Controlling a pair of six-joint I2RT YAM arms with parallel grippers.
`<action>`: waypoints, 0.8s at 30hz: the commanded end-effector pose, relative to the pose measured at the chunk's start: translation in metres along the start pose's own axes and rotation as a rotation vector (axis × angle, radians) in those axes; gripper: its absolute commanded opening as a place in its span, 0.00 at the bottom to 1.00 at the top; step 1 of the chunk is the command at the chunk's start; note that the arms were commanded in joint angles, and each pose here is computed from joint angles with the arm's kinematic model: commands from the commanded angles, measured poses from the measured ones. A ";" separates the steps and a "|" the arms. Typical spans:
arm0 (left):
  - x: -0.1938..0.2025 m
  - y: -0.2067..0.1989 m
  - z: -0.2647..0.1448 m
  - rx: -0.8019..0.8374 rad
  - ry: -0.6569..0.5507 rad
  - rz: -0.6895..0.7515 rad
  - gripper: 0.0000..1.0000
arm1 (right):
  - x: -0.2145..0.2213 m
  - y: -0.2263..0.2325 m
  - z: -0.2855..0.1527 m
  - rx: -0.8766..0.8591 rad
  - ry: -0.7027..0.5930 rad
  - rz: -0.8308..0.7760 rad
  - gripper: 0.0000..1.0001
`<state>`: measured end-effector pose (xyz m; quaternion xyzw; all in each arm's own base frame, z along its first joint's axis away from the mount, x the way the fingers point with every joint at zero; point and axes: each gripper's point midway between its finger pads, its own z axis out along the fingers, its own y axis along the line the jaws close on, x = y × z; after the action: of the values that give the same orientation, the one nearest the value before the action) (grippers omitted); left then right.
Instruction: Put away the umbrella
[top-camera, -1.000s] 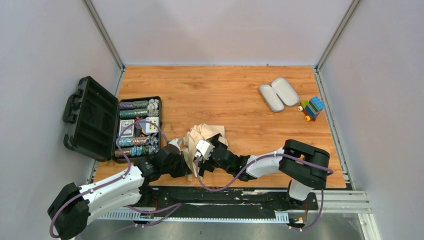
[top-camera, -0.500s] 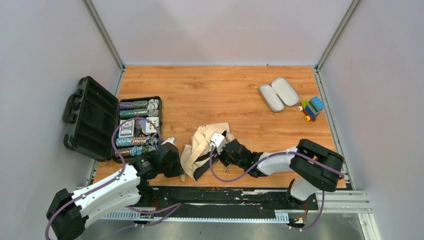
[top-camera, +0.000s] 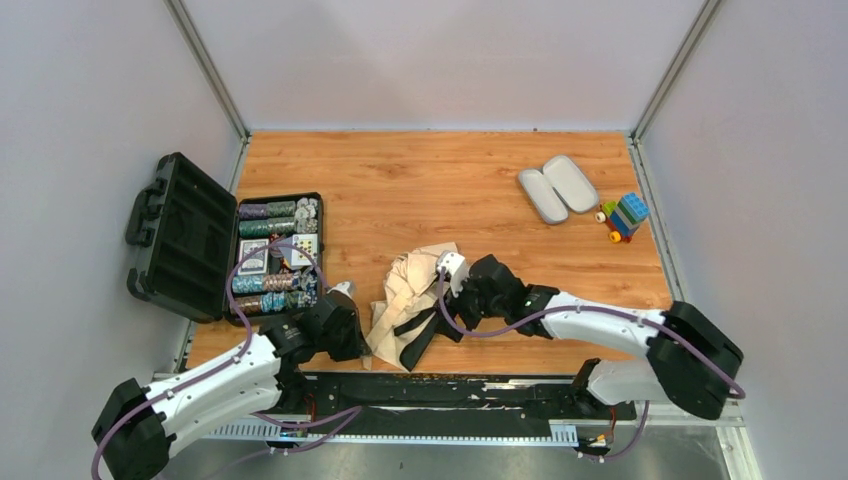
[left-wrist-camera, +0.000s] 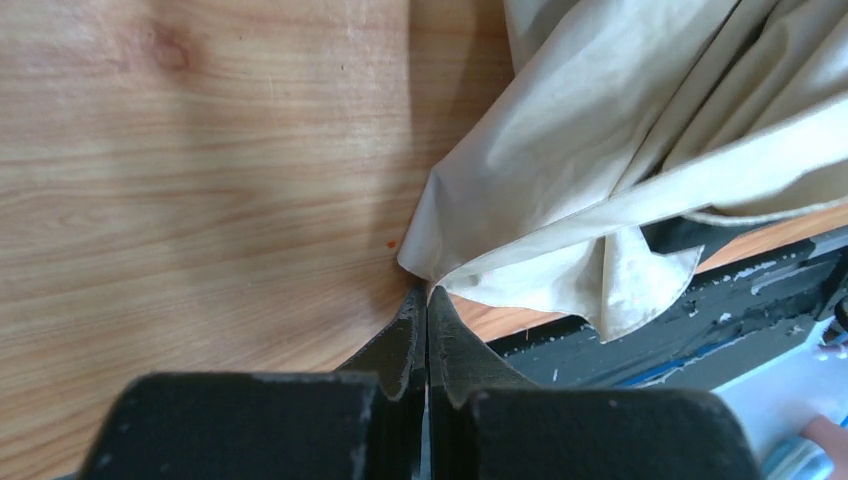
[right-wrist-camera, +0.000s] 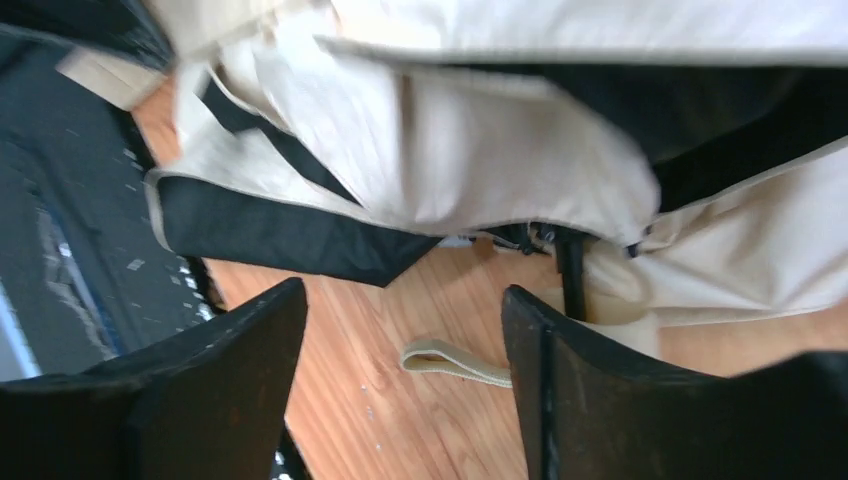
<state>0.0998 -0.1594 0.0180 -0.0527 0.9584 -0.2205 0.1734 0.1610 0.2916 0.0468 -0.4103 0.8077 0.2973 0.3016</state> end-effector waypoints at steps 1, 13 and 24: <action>0.002 -0.005 0.003 0.039 0.001 -0.028 0.00 | -0.053 0.014 -0.036 -0.009 -0.104 -0.017 0.77; 0.004 0.000 0.005 0.031 -0.004 -0.032 0.00 | -0.079 -0.032 0.001 0.147 -0.140 -0.344 1.00; 0.002 0.000 0.002 0.028 -0.011 -0.034 0.00 | -0.006 -0.032 0.070 0.043 -0.034 0.000 0.50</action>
<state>0.0968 -0.1636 0.0155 -0.0633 0.9531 -0.2422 0.1702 0.2258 0.3329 0.0212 -0.4721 0.7630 0.2346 0.3740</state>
